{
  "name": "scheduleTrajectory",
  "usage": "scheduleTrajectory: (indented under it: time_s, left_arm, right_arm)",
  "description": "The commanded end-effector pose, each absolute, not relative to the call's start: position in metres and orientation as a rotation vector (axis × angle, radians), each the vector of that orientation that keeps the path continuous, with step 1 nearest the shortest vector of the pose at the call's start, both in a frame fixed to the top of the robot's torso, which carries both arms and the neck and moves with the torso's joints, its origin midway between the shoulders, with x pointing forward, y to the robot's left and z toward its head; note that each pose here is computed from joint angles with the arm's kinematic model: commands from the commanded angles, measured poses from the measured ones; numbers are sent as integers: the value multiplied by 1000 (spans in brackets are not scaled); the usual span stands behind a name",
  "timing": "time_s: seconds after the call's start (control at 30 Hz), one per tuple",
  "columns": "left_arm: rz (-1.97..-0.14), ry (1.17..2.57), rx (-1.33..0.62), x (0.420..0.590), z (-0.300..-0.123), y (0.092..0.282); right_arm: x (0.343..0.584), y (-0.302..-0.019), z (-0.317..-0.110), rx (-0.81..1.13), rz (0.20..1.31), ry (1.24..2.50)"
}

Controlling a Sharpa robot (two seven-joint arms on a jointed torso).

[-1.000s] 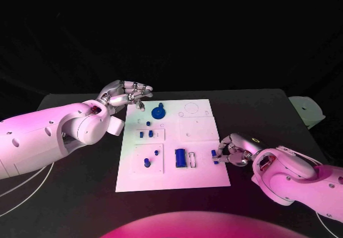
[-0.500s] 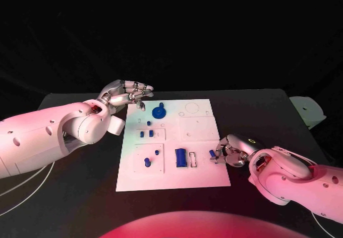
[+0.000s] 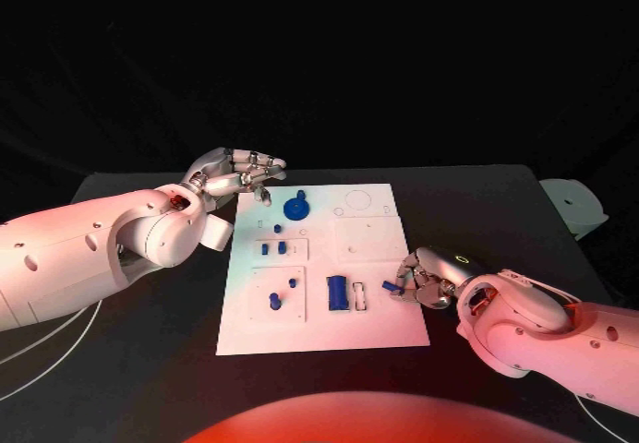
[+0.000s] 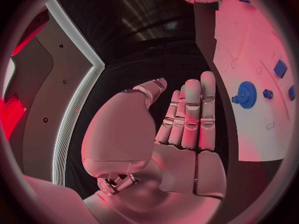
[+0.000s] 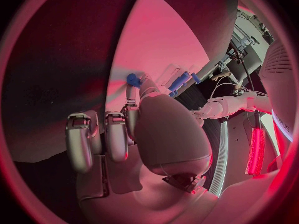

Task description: Assemble the parts on the task board

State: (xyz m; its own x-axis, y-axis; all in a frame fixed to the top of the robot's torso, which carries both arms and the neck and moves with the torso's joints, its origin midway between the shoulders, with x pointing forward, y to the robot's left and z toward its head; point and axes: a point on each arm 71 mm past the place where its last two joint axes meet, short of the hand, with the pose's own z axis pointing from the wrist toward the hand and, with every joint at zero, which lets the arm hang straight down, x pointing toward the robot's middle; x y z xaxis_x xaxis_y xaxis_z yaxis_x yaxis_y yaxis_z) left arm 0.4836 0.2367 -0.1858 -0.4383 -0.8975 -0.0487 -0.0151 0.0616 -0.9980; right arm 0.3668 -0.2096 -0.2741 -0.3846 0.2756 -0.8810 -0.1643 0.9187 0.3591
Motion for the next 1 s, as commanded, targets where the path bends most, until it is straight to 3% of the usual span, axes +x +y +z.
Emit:
scheduleTrajectory:
  time_s: [0.03, 1.0]
  left_arm:
    - [-1495, 1592, -928, 483, -185, 234]
    - [-1496, 1596, -926, 483, -185, 231]
  right_arm:
    - [362, -212, -285, 22, 401, 1968]
    - [351, -187, -257, 175, 557, 1922]
